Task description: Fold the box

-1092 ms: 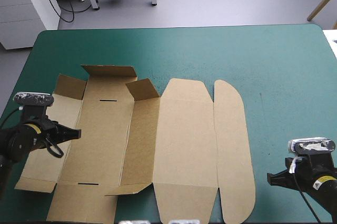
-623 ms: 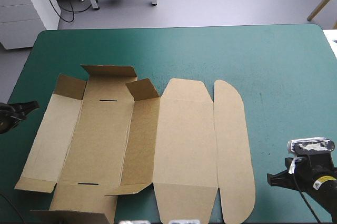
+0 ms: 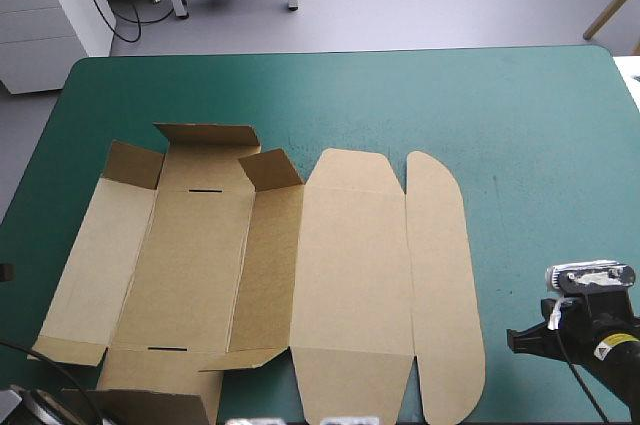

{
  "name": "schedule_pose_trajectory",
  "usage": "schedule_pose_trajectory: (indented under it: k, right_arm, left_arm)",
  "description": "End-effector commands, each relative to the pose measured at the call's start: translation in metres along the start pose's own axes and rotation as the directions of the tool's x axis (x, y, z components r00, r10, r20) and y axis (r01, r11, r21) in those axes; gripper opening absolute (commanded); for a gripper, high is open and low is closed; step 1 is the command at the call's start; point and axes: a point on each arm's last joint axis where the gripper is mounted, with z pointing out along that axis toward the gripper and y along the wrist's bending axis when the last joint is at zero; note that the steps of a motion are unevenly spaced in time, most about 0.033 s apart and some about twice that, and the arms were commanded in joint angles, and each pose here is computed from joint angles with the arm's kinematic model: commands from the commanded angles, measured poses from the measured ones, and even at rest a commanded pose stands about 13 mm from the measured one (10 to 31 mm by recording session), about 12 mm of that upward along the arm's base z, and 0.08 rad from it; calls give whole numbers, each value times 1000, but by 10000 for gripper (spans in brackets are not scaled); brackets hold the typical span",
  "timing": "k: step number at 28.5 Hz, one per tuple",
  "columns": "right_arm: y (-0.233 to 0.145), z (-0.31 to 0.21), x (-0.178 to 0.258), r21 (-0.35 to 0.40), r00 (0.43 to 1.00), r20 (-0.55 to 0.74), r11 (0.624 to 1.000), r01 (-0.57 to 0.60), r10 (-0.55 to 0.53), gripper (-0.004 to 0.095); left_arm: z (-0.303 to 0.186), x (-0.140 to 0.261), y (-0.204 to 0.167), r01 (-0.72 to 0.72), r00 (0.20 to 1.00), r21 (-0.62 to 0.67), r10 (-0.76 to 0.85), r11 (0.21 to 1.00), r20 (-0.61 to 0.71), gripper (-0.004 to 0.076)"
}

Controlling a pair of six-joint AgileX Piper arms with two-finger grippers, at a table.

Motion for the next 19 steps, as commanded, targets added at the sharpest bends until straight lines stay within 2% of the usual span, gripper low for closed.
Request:
schedule_pose_trajectory:
  k: [1, 7, 9, 11, 13, 14, 15, 17, 19]
  right_arm:
    - [-1, -5, -11, 8, 997, 77, 1000, 1, -1, -19]
    - [-1, -5, -11, 8, 997, 77, 1000, 1, -1, -19]
    - [-1, -5, -11, 8, 997, 77, 1000, 1, -1, -19]
    - [-1, -5, -11, 8, 997, 77, 1000, 1, -1, -19]
    - [-1, -5, -11, 8, 997, 77, 1000, 1, -1, -19]
    - [-1, -5, -11, 8, 997, 77, 1000, 1, -1, -19]
    - [-1, -5, -11, 8, 997, 77, 1000, 1, -1, -19]
    - [-1, -5, -11, 8, 997, 77, 1000, 1, -1, -19]
    - [-1, -5, -11, 8, 997, 77, 1000, 1, -1, -19]
  left_arm:
    - [-8, -7, -6, -28, 999, 72, 26, 997, 40, -9]
    - [-5, -9, -3, -28, 998, 63, 24, 998, 52, -5]
    - [-5, -9, -3, -13, 999, 64, 10, 998, 51, 40]
    - [-4, -9, -3, -8, 999, 62, 5, 998, 50, 151]
    - [-1, -7, -3, -1, 999, 66, -2, 998, 43, 304]
    - [1, -7, -3, 21, 999, 68, -25, 997, 46, 421]
    - [3, -6, -3, 40, 998, 69, -44, 997, 49, 493]
    - [7, -6, -4, 91, 993, 86, -96, 992, 62, 608]
    - [12, -6, -5, 157, 984, 110, -165, 981, 69, 643]
